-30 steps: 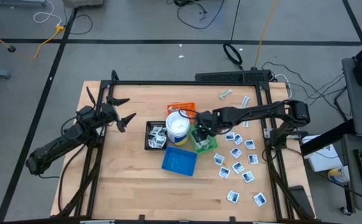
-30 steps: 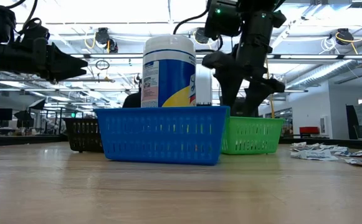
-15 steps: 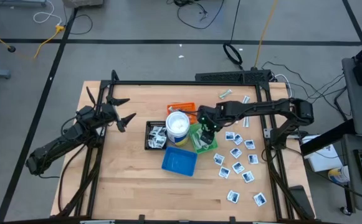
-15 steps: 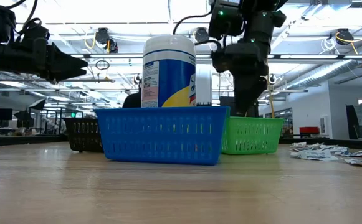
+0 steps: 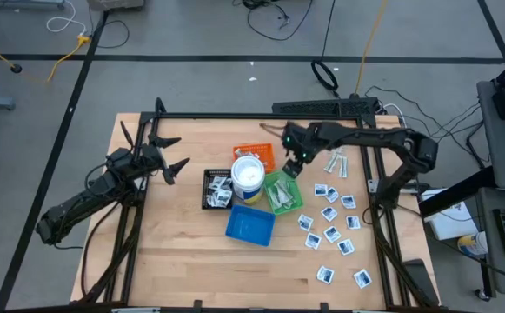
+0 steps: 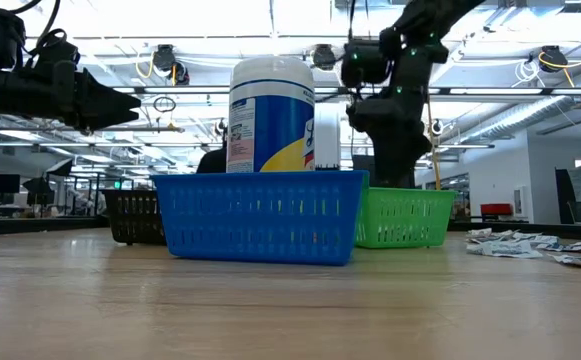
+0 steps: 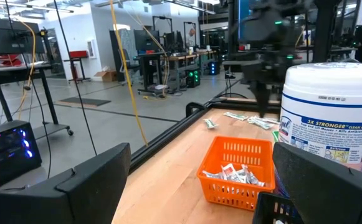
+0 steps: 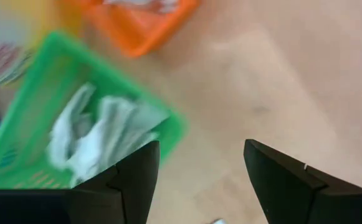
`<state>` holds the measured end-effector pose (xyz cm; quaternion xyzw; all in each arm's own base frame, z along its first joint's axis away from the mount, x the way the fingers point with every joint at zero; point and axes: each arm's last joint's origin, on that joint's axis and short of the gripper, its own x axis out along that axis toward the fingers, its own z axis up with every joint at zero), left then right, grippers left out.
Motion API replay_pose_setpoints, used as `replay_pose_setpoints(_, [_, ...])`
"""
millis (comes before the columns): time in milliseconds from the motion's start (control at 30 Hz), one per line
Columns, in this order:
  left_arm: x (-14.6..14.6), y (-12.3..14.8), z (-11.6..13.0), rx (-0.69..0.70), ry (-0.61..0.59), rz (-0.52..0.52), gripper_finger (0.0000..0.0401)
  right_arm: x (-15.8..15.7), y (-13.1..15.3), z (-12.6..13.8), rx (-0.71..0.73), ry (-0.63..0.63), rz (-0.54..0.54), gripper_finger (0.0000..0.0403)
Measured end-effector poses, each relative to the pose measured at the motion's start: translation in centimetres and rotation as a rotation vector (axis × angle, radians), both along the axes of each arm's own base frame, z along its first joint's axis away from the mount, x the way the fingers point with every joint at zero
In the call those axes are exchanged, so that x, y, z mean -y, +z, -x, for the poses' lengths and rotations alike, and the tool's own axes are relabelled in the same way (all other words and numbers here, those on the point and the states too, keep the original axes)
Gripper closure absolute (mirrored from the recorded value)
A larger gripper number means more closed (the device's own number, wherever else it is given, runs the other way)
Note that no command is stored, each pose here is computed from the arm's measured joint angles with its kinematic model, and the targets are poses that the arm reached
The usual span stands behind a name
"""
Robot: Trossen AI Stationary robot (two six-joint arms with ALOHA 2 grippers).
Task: Pick & Place First Aid Supplies
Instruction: Put the green bandage pack into the green bin
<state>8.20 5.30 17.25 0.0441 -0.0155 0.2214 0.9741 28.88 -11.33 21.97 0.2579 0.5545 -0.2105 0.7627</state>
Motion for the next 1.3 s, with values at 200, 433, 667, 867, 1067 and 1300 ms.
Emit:
replay_pose_setpoints(200, [0.0, 0.0, 0.0, 0.000, 0.000, 0.000, 0.0004, 4.3, 0.0, 1.9, -0.015, -0.101, 0.064, 0.0176])
replay_pose_setpoints(433, [0.0, 0.0, 0.0, 0.000, 0.000, 0.000, 0.0004, 8.6, 0.2, 4.4, -0.031, -0.243, 0.164, 0.0176])
replay_pose_setpoints(667, [0.0, 0.0, 0.0, 0.000, 0.000, 0.000, 0.0004, 11.8, 0.4, 6.6, 0.002, -0.384, 0.222, 0.0175])
replay_pose_setpoints(867, [0.0, 0.0, 0.0, 0.000, 0.000, 0.000, 0.0004, 13.2, 0.5, 7.9, 0.011, -0.466, 0.223, 0.0175])
replay_pose_setpoints(1067, [0.0, 0.0, 0.0, 0.000, 0.000, 0.000, 0.0004, 13.7, -0.3, 8.0, 0.009, -0.680, 0.190, 0.0185])
replay_pose_setpoints(1300, [0.0, 0.0, 0.0, 0.000, 0.000, 0.000, 0.0004, 14.5, -2.6, 7.5, 0.003, -0.878, 0.111, 0.0199])
